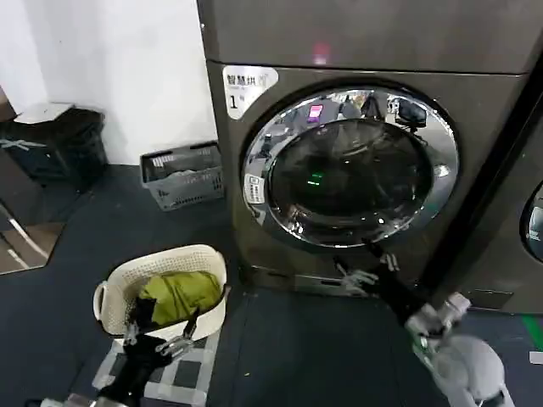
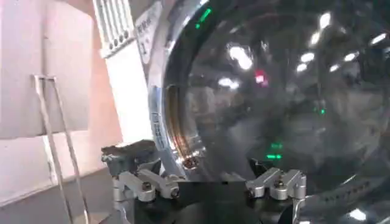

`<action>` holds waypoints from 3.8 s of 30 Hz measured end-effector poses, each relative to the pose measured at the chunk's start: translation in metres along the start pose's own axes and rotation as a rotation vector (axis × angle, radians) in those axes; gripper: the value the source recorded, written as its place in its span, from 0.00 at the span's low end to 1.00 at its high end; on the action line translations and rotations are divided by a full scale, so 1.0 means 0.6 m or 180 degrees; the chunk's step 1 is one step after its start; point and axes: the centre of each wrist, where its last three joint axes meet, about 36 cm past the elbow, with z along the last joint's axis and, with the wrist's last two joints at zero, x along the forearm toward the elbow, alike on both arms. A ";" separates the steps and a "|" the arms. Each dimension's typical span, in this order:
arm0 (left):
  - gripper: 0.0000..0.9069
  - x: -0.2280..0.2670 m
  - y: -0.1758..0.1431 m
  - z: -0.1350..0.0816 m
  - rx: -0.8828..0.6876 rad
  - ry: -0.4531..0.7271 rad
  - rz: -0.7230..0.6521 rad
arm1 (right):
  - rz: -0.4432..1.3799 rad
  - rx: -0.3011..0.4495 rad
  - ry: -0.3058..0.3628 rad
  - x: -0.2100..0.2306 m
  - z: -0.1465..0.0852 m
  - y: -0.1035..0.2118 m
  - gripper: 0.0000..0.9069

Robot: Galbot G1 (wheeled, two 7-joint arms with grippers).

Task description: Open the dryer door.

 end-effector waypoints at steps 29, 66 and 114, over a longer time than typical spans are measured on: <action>1.00 -0.001 0.000 0.004 -0.0053 0.0013 0.0073 | -0.0438 0.0226 0.0099 -0.141 0.025 0.027 1.00; 1.00 0.011 -0.011 -0.008 -0.0043 -0.0013 0.0069 | -0.0481 0.0248 0.0142 -0.249 0.041 0.043 1.00; 1.00 0.011 -0.019 -0.012 -0.0033 -0.0039 0.0126 | -0.0606 0.0388 0.0195 -0.332 0.029 0.051 1.00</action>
